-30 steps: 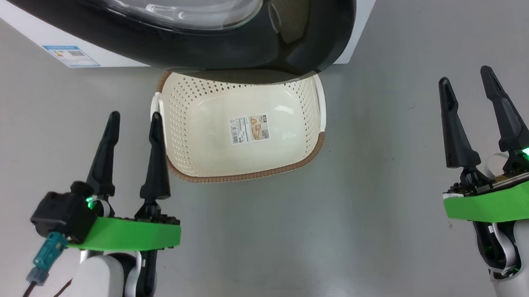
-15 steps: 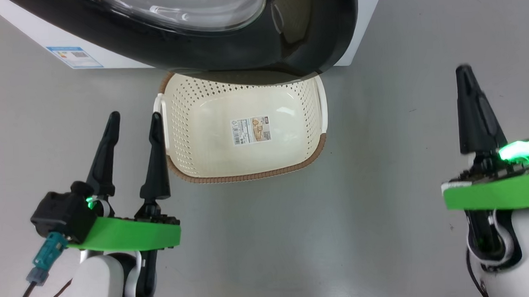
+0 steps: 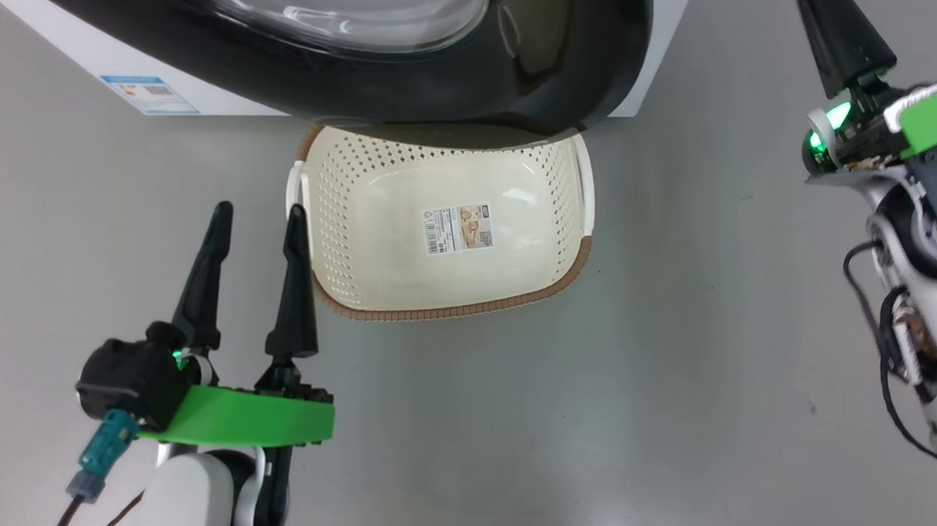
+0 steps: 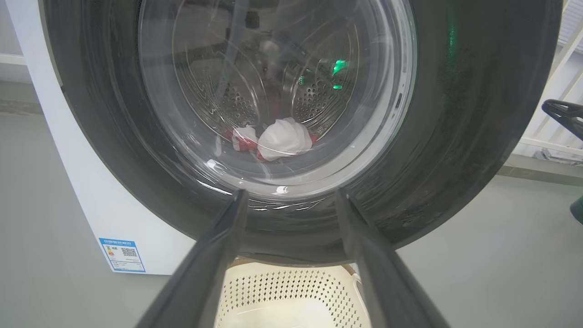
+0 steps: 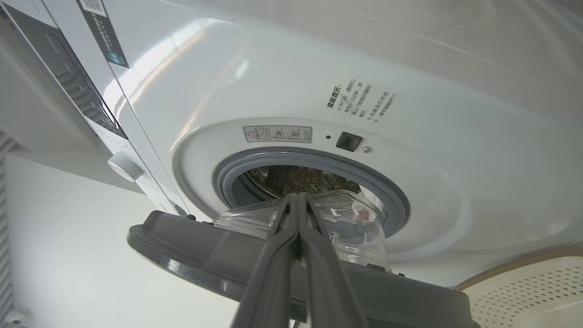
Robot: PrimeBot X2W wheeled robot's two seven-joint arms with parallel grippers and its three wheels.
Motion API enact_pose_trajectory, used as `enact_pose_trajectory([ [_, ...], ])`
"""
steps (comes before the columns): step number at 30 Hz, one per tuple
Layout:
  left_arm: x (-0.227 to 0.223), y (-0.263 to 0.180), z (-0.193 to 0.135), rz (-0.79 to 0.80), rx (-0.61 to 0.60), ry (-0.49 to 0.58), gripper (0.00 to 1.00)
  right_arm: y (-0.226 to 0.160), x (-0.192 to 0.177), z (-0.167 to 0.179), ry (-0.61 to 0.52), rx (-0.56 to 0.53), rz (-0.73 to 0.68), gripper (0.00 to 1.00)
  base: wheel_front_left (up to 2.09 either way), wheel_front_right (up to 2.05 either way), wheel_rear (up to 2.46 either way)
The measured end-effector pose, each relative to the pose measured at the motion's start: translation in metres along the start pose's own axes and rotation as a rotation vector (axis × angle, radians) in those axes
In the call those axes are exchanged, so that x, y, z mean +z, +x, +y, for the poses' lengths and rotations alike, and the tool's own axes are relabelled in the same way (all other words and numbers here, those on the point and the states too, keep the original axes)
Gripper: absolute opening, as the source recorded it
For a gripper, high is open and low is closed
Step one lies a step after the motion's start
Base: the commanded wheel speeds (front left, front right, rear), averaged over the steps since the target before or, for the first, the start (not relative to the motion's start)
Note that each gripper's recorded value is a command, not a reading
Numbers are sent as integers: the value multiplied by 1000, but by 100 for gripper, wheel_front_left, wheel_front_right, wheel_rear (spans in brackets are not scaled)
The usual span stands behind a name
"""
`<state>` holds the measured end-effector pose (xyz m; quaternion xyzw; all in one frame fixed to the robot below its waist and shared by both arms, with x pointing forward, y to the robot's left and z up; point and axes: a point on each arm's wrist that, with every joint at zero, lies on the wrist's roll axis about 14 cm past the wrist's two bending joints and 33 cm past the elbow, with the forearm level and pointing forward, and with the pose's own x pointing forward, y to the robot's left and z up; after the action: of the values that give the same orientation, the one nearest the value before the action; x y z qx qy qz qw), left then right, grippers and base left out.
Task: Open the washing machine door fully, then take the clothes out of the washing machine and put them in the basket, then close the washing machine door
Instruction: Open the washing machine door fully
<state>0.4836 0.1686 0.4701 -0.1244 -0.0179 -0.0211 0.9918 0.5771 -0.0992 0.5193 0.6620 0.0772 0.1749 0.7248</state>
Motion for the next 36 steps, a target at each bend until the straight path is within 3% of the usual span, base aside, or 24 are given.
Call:
enact_pose_trajectory([
  [7,2,-4,1,3,1,1,100,21,-26,9,170,30,263,0,0,0,0],
  [12,3,-7,4,4,15,8,100,37,-32,26,212,74,388,0,0,0,0],
  [21,-1,-10,8,16,30,4,100,44,-62,35,194,106,591,0,0,0,0],
  [36,15,-15,16,-16,70,12,100,32,-96,45,132,115,742,0,0,0,0],
])
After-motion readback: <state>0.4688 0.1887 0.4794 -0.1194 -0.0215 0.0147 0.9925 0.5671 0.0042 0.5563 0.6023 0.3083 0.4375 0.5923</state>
